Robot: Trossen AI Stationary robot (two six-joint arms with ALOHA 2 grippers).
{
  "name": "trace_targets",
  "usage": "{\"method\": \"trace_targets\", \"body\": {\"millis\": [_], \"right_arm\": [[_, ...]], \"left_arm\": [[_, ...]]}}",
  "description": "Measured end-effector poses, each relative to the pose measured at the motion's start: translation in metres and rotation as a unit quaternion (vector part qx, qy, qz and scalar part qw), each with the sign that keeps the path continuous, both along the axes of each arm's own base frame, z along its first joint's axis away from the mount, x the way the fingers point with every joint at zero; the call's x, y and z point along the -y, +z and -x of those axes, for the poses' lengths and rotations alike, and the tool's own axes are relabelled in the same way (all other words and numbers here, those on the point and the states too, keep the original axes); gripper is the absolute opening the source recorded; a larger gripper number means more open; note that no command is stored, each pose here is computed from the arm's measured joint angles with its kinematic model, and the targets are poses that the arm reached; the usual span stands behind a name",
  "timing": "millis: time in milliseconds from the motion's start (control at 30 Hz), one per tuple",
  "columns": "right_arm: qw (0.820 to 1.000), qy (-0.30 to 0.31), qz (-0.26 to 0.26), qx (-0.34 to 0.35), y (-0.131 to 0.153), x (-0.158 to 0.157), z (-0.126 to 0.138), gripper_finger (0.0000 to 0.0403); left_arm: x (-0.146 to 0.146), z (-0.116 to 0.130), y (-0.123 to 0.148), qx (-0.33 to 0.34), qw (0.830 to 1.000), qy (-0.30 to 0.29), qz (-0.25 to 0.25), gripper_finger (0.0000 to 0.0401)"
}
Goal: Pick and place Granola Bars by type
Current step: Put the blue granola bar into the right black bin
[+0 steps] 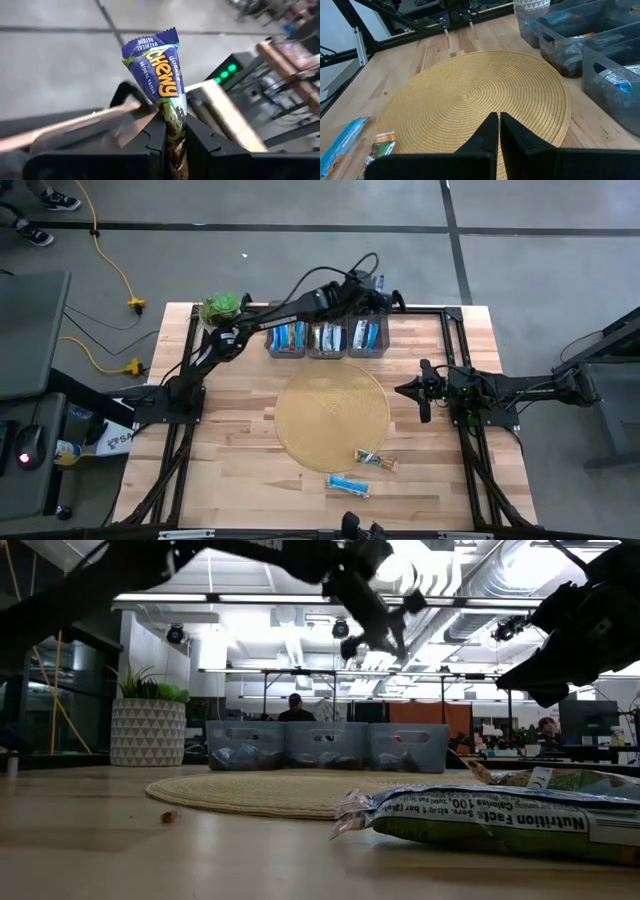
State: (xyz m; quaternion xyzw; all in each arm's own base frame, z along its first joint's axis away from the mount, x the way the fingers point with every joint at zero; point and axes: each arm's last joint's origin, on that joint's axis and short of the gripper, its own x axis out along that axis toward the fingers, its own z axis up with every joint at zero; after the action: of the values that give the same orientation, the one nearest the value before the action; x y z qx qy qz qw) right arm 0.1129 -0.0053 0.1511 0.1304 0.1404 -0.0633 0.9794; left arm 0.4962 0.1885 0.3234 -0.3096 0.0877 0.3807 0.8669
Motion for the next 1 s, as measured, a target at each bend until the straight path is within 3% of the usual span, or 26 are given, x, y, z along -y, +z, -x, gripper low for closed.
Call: {"method": "trace_targets", "body": {"millis": [333,633,1000], "right_arm": [[1.0,0.0,0.0,0.0,0.0,0.0,0.0,0.0],[1.0,0.0,0.0,0.0,0.0,0.0,0.0,0.0],[1.0,0.0,0.0,0.0,0.0,0.0,0.0,0.0]], "left_arm": [[-0.007,-0.014,-0.063,-0.077,0.995,-0.017,0.068,0.004],[-0.007,-0.012,-0.082,-0.117,0.987,-0.012,0.104,0.004],[-0.008,-0.016,-0.104,-0.135,0.979,-0.052,0.145,0.004]]}}
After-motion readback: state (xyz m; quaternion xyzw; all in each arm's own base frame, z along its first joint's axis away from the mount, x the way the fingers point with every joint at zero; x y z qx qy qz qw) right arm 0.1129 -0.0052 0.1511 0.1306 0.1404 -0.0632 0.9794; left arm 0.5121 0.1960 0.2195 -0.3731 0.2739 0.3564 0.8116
